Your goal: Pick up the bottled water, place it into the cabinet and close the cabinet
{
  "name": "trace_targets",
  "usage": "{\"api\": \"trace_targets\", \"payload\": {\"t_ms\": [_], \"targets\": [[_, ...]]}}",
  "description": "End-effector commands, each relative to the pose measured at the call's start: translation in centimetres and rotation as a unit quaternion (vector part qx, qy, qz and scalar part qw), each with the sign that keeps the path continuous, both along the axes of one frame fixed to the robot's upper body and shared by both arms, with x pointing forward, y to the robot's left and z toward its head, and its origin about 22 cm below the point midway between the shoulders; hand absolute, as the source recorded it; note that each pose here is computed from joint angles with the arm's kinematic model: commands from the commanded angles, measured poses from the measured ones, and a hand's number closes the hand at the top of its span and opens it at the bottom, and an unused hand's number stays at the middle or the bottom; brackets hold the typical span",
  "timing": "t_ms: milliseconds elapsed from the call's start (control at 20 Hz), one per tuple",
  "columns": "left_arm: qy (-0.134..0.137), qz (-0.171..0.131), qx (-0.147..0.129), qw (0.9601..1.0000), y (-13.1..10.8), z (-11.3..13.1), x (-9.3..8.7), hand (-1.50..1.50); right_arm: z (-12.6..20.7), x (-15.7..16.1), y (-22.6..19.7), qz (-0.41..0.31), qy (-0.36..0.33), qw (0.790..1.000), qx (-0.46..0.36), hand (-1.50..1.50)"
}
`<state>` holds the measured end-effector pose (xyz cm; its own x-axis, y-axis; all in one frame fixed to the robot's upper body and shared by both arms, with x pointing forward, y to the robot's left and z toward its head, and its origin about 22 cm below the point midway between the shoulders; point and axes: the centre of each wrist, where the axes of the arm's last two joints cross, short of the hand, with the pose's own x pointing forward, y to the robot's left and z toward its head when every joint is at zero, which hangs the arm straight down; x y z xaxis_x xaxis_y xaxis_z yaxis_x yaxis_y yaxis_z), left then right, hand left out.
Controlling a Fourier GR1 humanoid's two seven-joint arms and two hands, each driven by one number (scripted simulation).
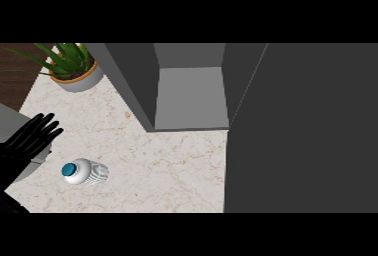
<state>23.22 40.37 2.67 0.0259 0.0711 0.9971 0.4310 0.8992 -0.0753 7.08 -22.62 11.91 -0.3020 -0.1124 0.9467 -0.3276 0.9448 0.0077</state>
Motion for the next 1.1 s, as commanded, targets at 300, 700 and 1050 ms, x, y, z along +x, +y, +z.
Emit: {"api": "trace_targets", "payload": {"t_ms": [300, 700, 1050], "targets": [[0.055, 0.007, -0.004, 0.9985, -1.5, -7.1, 2.0, -1.50, 3.3, -3.0, -0.1, 0.006, -0.030, 1.000, 0.005, -1.50], [0.080, -0.025, -0.025, 0.9962, -2.8, -12.3, 1.1, -1.50, 2.8, -3.2, 0.2, 0.012, -0.028, 1.000, 0.000, -1.50], [0.075, -0.038, -0.039, 0.9957, -4.1, -14.0, 1.9, -1.50, 1.6, -3.4, 0.2, 0.007, -0.027, 1.000, 0.001, -1.50]]}}
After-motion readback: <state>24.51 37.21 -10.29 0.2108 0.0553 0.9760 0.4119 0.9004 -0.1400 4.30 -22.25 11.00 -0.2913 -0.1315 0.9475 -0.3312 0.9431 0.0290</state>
